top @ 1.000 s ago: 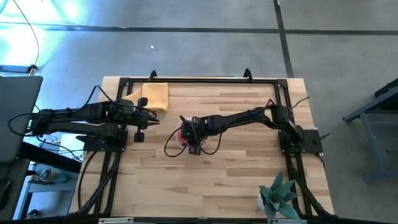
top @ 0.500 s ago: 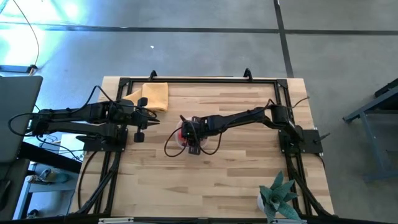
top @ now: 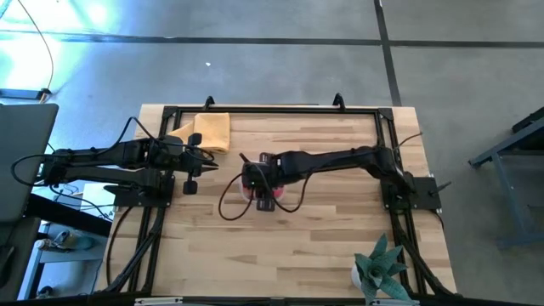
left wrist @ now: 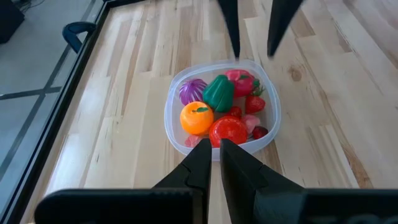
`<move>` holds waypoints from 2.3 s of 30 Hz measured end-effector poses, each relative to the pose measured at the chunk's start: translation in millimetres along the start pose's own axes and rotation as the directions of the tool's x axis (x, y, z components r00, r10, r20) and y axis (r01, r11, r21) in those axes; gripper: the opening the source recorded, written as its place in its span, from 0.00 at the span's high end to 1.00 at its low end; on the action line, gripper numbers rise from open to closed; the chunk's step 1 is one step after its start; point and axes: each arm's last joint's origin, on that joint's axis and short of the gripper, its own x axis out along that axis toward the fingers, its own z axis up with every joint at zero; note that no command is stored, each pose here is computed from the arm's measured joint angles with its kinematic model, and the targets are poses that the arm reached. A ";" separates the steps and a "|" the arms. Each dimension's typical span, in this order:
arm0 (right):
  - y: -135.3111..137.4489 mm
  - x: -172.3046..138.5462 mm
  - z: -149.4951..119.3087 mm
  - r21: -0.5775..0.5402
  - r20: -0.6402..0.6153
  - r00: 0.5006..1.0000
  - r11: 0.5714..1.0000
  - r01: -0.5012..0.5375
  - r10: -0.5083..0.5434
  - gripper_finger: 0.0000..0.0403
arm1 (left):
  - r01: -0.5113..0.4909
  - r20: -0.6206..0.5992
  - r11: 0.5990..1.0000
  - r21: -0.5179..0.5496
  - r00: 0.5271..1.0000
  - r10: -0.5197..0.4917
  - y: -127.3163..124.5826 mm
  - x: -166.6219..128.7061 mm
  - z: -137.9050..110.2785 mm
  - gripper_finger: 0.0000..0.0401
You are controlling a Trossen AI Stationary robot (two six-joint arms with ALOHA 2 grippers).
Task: Pick and placing Produce into tupperware
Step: Return to Home Position
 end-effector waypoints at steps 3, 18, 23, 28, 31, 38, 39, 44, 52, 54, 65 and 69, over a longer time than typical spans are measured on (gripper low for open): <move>6.0 -23.6 3.0 0.004 -0.029 0.998 0.999 0.054 -0.054 0.63 | 0.000 0.000 1.000 0.000 1.000 0.000 0.0 0.0 0.0 0.94; 46.8 -153.3 -48.0 0.171 -0.049 0.917 0.901 0.399 -0.397 0.68 | 0.000 0.000 1.000 0.000 1.000 0.000 0.0 0.0 0.0 0.94; 61.3 -203.6 -104.0 0.335 0.091 0.869 0.837 0.433 -0.486 0.68 | 0.000 0.000 1.000 0.000 1.000 0.000 0.0 0.1 0.0 0.94; 62.1 -214.9 -170.9 0.535 0.202 0.861 0.789 0.302 -0.467 0.68 | 0.000 0.000 1.000 0.000 1.000 0.000 0.0 0.1 0.0 0.94; 59.0 -196.4 -196.1 0.606 0.275 0.886 0.783 0.142 -0.374 0.68 | 0.000 0.000 1.000 0.000 1.000 0.000 0.0 0.1 0.0 0.94; 41.9 -134.6 -196.6 0.264 0.664 0.744 0.909 -0.323 0.072 0.68 | 0.000 0.000 1.000 0.000 1.000 0.000 0.0 0.1 0.0 0.94; 33.1 -132.3 -192.5 0.161 0.724 0.677 0.923 -0.350 0.130 0.68 | 0.000 0.000 1.000 0.000 1.000 0.000 0.0 0.1 0.0 0.94; -31.6 -152.0 -188.9 0.000 0.832 0.538 0.971 -0.241 0.134 0.68 | 0.000 0.000 1.000 0.000 1.000 0.000 0.0 0.1 0.0 0.94; -88.9 -227.1 -222.3 0.162 0.842 0.532 0.983 -0.082 -0.094 0.68 | 0.000 0.000 1.000 0.000 1.000 0.000 0.0 0.1 0.0 0.94; -87.0 -242.9 -234.1 0.173 0.846 0.520 0.983 -0.055 -0.120 0.68 | 0.000 0.000 1.000 0.000 1.000 0.000 0.0 0.0 0.0 0.94; -65.7 -239.1 -311.4 0.326 0.866 0.425 0.942 -0.076 -0.265 0.70 | 0.000 0.000 1.000 0.000 1.000 0.000 0.0 0.1 0.0 0.94; -61.9 -217.6 -329.1 0.340 0.886 0.371 0.934 -0.107 -0.280 0.74 | 0.000 0.000 1.000 0.000 1.000 0.000 0.0 0.1 0.0 0.94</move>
